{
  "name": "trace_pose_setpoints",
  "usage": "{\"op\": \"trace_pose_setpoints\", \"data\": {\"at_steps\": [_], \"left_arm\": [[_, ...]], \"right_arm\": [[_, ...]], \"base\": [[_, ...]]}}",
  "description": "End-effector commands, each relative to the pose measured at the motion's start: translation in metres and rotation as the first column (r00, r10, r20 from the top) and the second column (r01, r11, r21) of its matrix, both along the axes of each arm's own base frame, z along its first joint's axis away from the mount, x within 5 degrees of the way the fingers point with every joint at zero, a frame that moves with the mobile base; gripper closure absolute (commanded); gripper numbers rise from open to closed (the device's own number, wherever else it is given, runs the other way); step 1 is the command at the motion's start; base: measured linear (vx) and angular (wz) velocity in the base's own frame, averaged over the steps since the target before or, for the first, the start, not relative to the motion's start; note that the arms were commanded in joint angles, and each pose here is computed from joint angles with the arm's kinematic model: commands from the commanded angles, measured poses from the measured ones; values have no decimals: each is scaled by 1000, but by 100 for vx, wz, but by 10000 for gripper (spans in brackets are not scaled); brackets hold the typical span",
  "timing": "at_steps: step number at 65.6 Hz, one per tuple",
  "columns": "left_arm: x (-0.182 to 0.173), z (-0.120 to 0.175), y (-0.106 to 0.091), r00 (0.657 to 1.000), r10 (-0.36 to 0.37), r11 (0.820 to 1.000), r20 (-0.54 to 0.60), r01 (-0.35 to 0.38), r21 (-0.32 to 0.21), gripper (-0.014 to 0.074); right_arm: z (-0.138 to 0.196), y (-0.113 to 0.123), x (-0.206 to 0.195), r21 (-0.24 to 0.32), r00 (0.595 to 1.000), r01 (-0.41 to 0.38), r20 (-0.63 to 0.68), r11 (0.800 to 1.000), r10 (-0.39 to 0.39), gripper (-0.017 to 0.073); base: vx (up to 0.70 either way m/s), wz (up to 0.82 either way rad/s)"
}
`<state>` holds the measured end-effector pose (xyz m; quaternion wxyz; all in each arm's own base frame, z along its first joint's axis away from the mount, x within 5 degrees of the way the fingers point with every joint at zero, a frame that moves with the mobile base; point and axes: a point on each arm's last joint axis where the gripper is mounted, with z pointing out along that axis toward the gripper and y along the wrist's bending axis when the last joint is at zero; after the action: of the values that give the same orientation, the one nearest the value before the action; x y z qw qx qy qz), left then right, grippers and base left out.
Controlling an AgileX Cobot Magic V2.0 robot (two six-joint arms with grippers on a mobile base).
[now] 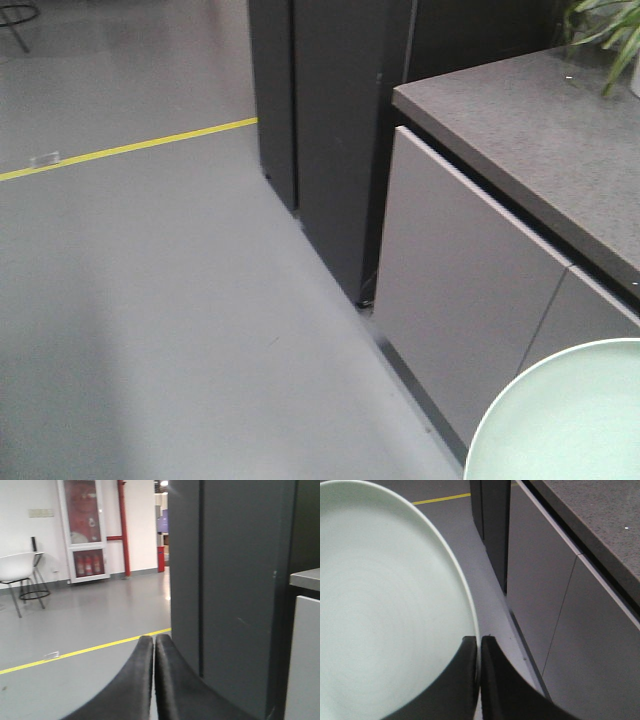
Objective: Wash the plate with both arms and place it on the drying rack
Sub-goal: 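Carry the plate in the right gripper down the aisle, then carry the plate in the right gripper up to the sink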
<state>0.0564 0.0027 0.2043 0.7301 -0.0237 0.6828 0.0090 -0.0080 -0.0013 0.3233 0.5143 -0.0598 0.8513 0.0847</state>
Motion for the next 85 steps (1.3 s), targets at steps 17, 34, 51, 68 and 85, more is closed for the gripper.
{"op": "trace_pose_setpoints", "data": {"at_steps": [17,34,51,68,85], "left_arm": [[-1,0,-1,998,-19,1000,65,19,-10,598],[-1,0,-1,998,-19,1000,65,19,-10,598],[-1,0,-1,998,-19,1000,65,19,-10,598],[-1,0,-1,998,-19,1000,65,19,-10,598],[-1,0,-1,998,-19,1000,65,19,-10,598]], "right_arm": [[12,1,5,10,997,7,71,1000,-8,564],[12,1,5,10,997,7,71,1000,-8,564],[12,1,5,10,997,7,71,1000,-8,564],[12,1,5,10,997,7,71,1000,-8,564],[12,1,5,10,997,7,71,1000,-8,564]], "base": [[14,-38],[11,-36],[9,-35],[8,-32],[8,-31]]}}
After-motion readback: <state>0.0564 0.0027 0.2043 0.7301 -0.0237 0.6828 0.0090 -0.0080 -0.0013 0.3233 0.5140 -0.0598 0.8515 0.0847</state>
